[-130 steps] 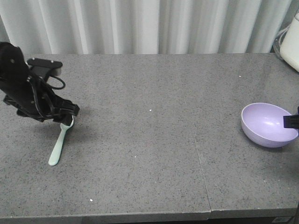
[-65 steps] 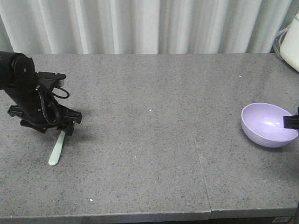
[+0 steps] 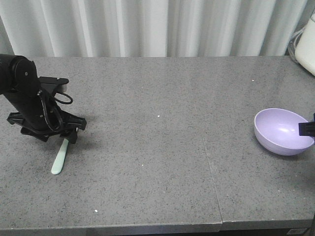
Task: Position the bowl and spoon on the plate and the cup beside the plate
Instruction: 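Close the left gripper on the green spoon handle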
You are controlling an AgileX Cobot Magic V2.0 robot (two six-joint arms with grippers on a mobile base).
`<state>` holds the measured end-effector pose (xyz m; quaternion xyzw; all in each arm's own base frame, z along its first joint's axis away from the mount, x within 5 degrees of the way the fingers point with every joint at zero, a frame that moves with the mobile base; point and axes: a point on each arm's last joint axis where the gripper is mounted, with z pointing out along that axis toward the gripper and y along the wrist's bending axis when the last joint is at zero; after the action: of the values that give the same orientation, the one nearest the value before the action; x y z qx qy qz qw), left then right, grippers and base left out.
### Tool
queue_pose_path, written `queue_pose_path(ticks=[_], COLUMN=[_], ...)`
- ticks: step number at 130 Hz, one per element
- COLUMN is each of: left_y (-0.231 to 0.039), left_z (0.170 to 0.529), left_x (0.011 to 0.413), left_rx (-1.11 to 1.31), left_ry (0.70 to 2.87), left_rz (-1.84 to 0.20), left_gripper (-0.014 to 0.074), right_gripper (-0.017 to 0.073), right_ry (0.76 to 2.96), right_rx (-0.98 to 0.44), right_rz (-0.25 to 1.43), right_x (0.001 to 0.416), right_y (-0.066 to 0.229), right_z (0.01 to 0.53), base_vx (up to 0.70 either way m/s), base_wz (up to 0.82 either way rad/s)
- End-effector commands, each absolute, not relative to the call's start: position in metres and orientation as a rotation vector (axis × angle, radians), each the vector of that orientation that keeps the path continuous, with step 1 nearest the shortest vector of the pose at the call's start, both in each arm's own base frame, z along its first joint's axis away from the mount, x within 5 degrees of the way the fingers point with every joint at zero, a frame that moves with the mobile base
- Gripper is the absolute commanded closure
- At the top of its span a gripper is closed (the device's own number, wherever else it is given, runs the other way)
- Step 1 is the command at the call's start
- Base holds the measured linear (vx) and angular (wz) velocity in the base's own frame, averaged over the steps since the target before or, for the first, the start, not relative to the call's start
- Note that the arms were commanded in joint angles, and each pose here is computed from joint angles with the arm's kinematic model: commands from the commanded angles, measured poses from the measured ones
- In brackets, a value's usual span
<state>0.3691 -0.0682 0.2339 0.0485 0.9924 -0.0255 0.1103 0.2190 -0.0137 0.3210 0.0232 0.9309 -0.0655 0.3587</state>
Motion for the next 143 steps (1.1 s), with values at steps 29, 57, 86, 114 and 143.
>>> queue_pose_path(ticks=[29, 57, 86, 114, 143], left_y=[-0.075, -0.076, -0.076, -0.076, -0.074], left_z=[0.252, 0.236, 0.233, 0.232, 0.236], left_x=[0.371, 0.374, 0.373, 0.371, 0.374], left_rx=[0.139, 0.139, 0.139, 0.14, 0.154], left_ry=[2.844, 2.906, 2.925, 2.947, 2.911], left_rz=[-0.097, -0.087, -0.084, -0.084, -0.077], left_gripper=[0.0081, 0.0081, 0.0126, 0.0439, 0.0602], right_gripper=[0.0062, 0.0062, 0.0062, 0.0062, 0.0062], right_ry=[2.31, 2.311, 2.312, 2.312, 2.313], right_rx=[0.046, 0.046, 0.046, 0.046, 0.046], right_rz=[-0.183, -0.184, -0.184, -0.184, -0.184], right_x=[0.221, 0.221, 0.221, 0.221, 0.221], right_y=[-0.015, -0.015, -0.015, -0.015, -0.015], right_z=[0.338, 0.338, 0.338, 0.338, 0.338], base_vx=[0.0, 0.0, 0.0, 0.0, 0.0], base_wz=[0.0, 0.0, 0.0, 0.0, 0.0])
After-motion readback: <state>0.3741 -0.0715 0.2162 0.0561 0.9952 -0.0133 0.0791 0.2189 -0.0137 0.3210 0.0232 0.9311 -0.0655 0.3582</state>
